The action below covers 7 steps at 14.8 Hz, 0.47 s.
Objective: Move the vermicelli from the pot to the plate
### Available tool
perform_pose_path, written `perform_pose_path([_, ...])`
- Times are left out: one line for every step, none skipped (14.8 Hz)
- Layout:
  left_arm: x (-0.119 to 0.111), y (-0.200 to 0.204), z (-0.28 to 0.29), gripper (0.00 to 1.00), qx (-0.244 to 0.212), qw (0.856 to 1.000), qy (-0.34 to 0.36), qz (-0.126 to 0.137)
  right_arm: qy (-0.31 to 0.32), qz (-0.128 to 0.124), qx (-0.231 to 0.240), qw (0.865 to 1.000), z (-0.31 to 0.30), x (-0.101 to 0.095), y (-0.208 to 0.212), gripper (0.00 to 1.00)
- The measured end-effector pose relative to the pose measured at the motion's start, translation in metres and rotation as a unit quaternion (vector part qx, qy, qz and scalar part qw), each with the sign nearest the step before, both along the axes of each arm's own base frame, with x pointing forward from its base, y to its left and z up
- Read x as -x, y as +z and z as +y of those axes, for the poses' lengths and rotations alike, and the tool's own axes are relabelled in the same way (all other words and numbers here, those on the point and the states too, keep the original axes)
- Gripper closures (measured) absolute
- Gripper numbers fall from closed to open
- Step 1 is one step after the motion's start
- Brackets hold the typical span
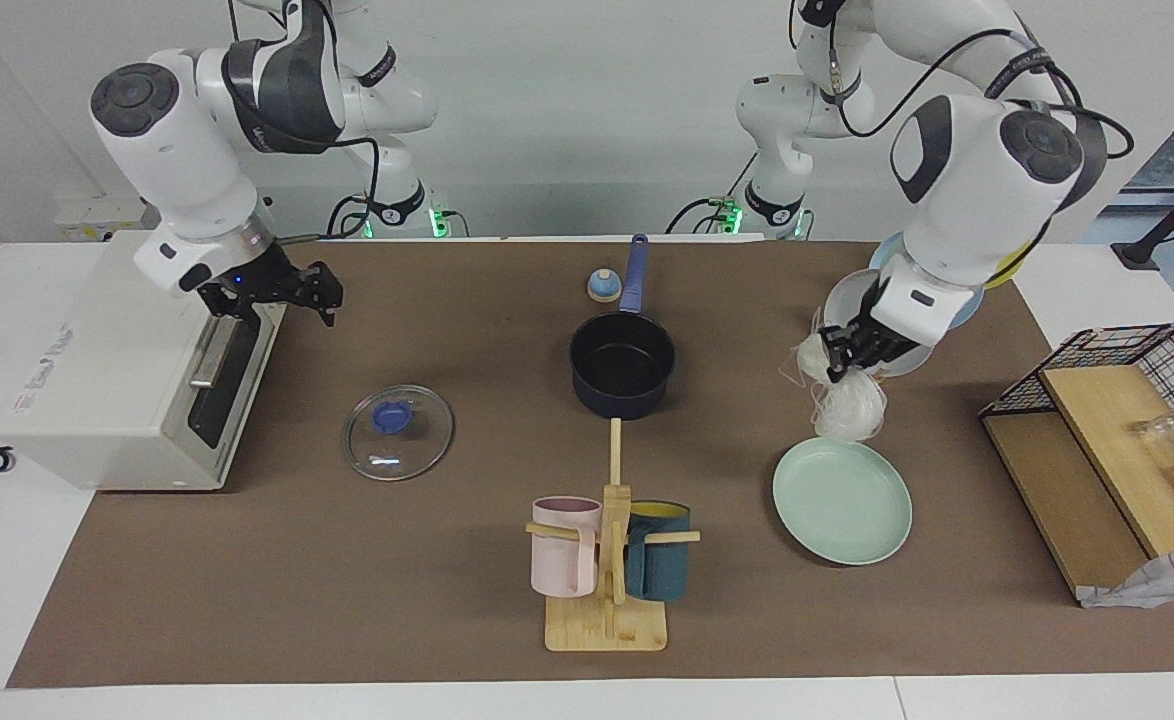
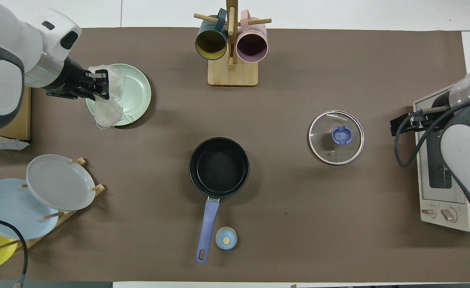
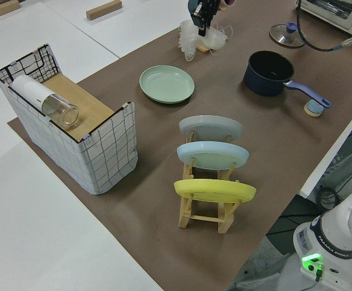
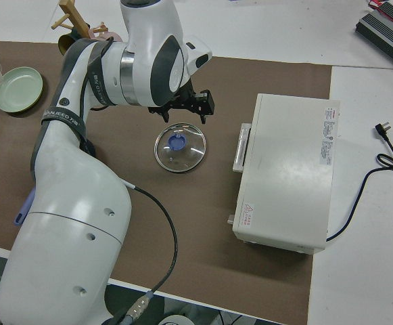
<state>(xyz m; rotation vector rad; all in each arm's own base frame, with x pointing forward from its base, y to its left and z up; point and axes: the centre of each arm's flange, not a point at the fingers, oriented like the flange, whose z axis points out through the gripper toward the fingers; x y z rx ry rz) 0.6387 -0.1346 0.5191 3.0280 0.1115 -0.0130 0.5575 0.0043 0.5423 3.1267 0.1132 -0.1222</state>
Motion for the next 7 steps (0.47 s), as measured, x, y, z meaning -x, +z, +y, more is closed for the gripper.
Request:
perform_pose_path([-0.012, -0.018, 0.005, 0.78, 0.002, 1.000, -0.002, -0.007, 0.001, 0.000, 0.001, 1.000, 0.000, 0.003, 0.003, 0.00])
perform_pose_path([-0.022, -0.037, 0.010, 0.78, 0.003, 1.000, -0.007, -0.011, 0.002, 0.006, 0.002, 1.000, 0.001, 0.006, 0.003, 0.00])
perform_pose_path([-0.031, -0.055, 0.014, 0.78, 0.003, 1.000, -0.012, -0.015, 0.002, 0.012, 0.002, 1.000, 0.002, 0.008, 0.002, 0.00])
perform_pose_path([-0.038, -0.071, 0.017, 0.78, 0.004, 1.000, -0.017, -0.017, 0.003, 0.016, 0.002, 1.000, 0.002, 0.008, 0.001, 0.00])
perform_pose_path([-0.042, -0.086, 0.017, 0.78, 0.003, 1.000, -0.022, -0.018, 0.004, 0.019, 0.002, 1.000, 0.003, 0.009, 0.001, 0.00])
perform_pose_path([-0.045, -0.100, 0.017, 0.78, 0.002, 0.999, -0.033, -0.019, 0.005, 0.023, 0.003, 1.000, 0.004, 0.010, 0.003, 0.00])
perform_pose_path([-0.047, -0.115, 0.017, 0.78, 0.001, 0.999, -0.044, -0.022, 0.005, 0.029, 0.003, 1.000, 0.005, 0.012, 0.005, 0.00])
